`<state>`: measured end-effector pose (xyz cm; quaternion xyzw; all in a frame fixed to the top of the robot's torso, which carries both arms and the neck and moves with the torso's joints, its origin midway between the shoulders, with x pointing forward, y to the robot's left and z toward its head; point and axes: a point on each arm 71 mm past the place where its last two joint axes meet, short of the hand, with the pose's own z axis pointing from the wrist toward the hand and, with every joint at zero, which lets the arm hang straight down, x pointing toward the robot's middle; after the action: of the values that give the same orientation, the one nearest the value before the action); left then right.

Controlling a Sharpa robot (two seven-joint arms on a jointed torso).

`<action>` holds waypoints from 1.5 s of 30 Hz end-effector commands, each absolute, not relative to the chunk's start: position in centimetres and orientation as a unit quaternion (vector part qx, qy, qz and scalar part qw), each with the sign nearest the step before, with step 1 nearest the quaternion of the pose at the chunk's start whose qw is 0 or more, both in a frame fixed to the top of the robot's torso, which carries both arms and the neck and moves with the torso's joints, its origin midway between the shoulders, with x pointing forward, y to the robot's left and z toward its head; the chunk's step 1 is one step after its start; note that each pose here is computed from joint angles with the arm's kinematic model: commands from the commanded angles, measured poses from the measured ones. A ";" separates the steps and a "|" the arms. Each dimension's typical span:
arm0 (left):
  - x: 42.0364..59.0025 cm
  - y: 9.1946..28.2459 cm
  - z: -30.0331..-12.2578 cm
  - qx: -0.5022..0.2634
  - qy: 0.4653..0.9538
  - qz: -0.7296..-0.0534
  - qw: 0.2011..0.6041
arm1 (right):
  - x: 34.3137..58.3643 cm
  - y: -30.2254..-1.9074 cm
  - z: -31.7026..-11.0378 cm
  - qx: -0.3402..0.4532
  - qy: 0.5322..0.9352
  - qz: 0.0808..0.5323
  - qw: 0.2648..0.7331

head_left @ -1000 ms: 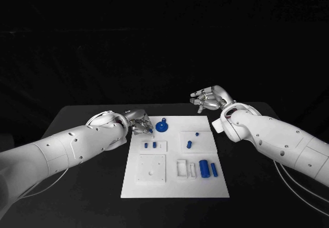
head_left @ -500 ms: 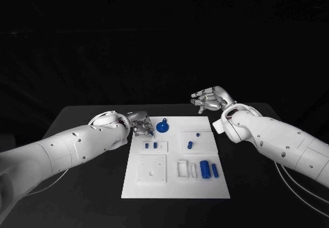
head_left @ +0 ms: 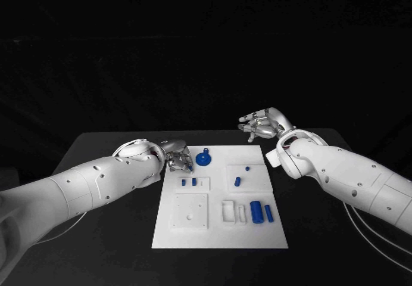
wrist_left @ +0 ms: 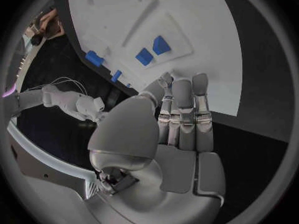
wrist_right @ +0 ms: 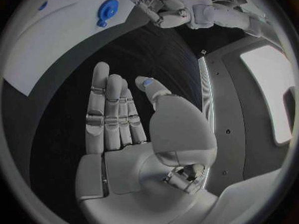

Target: Assemble the parts on the task board

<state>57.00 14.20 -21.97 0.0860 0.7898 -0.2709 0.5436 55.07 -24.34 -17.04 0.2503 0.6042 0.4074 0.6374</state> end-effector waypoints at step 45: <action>56.9 13.5 -22.6 0.095 0.813 -0.255 0.515 | 55.0 -24.2 -17.0 0.245 0.604 0.411 0.637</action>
<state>56.98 13.68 -22.37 0.0892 0.8062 -0.2591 0.5244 55.06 -24.31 -17.02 0.2502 0.6041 0.4077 0.6373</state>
